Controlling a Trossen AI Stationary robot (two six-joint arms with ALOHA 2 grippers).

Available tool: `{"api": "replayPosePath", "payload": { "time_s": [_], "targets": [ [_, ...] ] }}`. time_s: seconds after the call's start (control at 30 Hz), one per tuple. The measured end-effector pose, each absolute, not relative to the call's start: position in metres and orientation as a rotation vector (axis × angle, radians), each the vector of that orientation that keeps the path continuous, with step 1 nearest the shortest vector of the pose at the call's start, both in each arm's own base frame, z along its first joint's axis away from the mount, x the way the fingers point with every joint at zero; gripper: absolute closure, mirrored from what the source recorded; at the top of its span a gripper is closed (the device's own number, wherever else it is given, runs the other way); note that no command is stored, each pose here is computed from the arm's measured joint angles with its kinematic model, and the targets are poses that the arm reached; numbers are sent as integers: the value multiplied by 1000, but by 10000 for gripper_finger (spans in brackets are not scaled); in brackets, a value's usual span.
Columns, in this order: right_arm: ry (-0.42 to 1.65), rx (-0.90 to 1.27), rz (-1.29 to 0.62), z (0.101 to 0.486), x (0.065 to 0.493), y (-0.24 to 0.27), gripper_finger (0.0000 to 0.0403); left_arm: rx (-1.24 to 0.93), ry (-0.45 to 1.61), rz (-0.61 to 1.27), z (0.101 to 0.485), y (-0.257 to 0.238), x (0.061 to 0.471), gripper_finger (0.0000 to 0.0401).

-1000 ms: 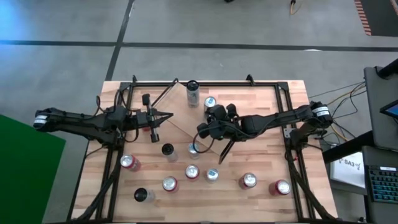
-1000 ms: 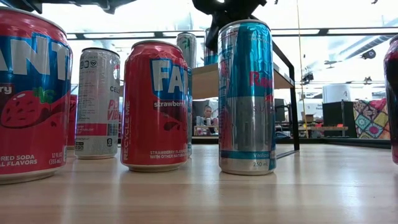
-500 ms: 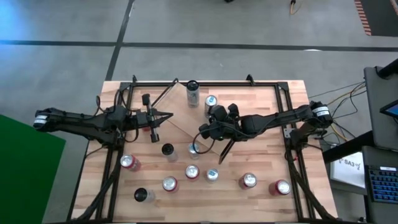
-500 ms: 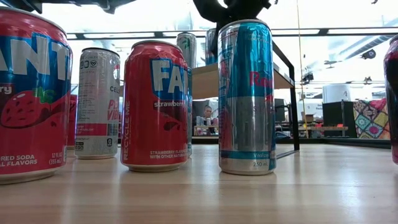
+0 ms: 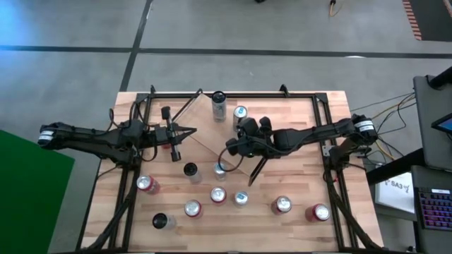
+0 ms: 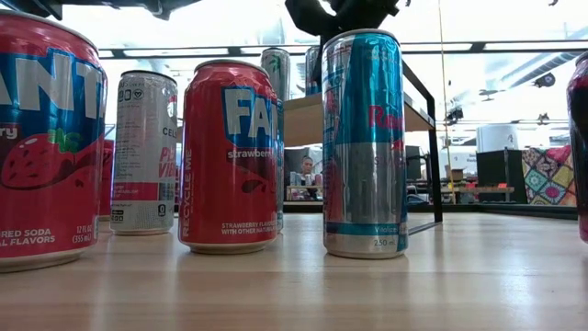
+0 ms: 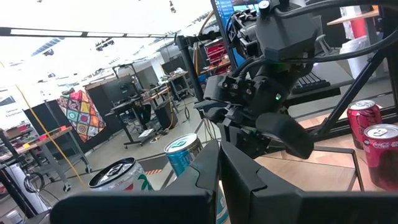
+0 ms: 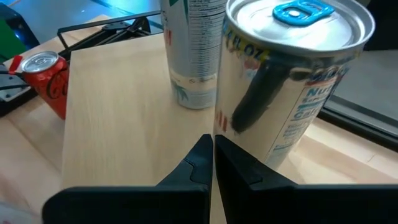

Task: Place canned beverage on shelf
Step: Put the silver/blue soda can on the shelf

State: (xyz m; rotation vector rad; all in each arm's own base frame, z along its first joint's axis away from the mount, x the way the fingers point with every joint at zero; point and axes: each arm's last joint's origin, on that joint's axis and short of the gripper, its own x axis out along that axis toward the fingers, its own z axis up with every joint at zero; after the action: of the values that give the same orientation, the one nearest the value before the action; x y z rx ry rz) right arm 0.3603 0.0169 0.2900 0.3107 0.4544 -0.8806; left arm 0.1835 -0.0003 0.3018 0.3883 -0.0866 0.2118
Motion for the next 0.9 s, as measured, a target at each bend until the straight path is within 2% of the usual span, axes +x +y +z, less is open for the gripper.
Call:
{"api": "replayPosePath", "payload": {
  "time_s": [0.13, 0.27, 0.4, 0.67, 0.9],
  "targets": [
    [457, 328, -870, 290, 360, 17, 394, 388, -87, 211, 302, 0, 184, 401],
    [475, 397, -780, 293, 361, 21, 394, 390, -80, 210, 301, 0, 184, 401],
    [407, 432, -714, 301, 365, 30, 394, 394, -79, 210, 301, 0, 184, 401],
    [281, 397, -596, 347, 367, 43, 394, 393, -78, 210, 301, 0, 184, 401],
    [306, 359, -635, 372, 363, 30, 394, 387, -78, 209, 301, 0, 184, 401]
  ]
}}
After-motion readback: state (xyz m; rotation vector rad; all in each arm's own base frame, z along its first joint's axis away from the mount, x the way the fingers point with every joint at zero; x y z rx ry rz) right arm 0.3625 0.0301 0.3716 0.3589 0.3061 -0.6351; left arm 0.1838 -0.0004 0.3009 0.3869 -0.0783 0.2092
